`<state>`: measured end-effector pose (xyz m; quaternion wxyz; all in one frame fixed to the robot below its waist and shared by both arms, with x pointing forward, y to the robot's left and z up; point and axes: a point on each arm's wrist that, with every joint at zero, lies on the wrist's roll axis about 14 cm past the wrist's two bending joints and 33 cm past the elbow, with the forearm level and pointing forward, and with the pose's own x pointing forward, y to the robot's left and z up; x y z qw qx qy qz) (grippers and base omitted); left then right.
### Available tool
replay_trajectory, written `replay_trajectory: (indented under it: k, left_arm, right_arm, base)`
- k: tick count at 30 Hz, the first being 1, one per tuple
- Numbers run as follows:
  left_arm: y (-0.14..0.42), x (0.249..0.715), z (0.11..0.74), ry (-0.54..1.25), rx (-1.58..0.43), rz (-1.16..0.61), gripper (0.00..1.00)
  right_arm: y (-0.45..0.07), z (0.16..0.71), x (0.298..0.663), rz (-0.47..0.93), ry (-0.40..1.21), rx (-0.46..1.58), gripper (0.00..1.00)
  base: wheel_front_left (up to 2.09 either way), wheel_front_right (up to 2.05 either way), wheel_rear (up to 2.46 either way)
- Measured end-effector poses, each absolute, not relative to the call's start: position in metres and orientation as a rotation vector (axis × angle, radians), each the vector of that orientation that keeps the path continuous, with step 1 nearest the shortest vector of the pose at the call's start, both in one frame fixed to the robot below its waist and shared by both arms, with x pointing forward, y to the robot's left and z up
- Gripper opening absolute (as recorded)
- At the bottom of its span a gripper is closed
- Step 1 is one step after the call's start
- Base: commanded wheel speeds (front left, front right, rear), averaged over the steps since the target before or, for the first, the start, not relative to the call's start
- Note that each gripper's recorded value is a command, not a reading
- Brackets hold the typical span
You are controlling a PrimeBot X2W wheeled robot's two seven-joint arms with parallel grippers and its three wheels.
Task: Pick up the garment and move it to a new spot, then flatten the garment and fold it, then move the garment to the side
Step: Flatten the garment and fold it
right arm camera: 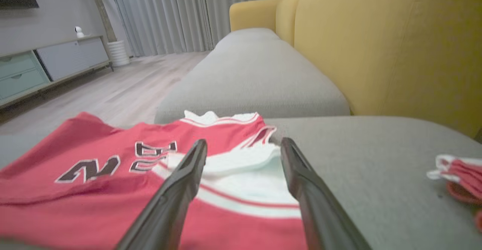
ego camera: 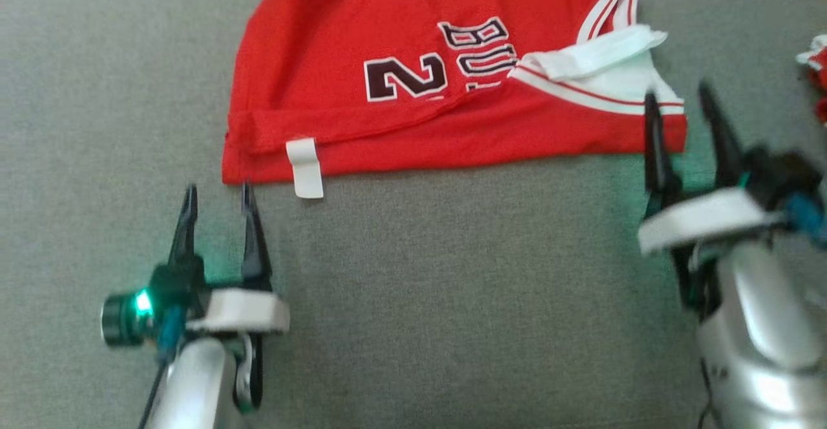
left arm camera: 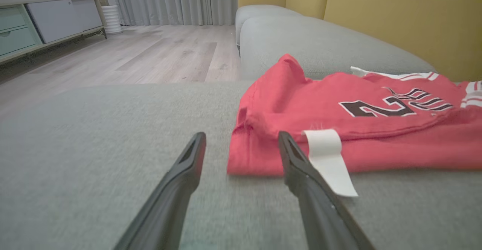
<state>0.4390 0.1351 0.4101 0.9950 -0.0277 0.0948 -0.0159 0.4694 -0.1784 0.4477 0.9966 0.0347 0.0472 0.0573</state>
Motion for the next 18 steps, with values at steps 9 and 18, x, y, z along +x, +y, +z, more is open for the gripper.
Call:
replay_trajectory:
  k: [9, 18]
  left_arm:
    - [0.138, 0.385, 0.404, 0.241, -0.070, -0.035, 1.00]
    - [0.137, 0.369, 0.409, 0.235, -0.077, -0.040, 1.00]
  right_arm:
    - [-0.178, 0.434, 0.415, 0.091, 0.156, 0.091, 1.00]
    - [-0.179, 0.426, 0.388, 0.064, 0.183, 0.119, 1.00]
  base:
    - [0.00, 0.00, 0.00]
    - [0.00, 0.00, 0.00]
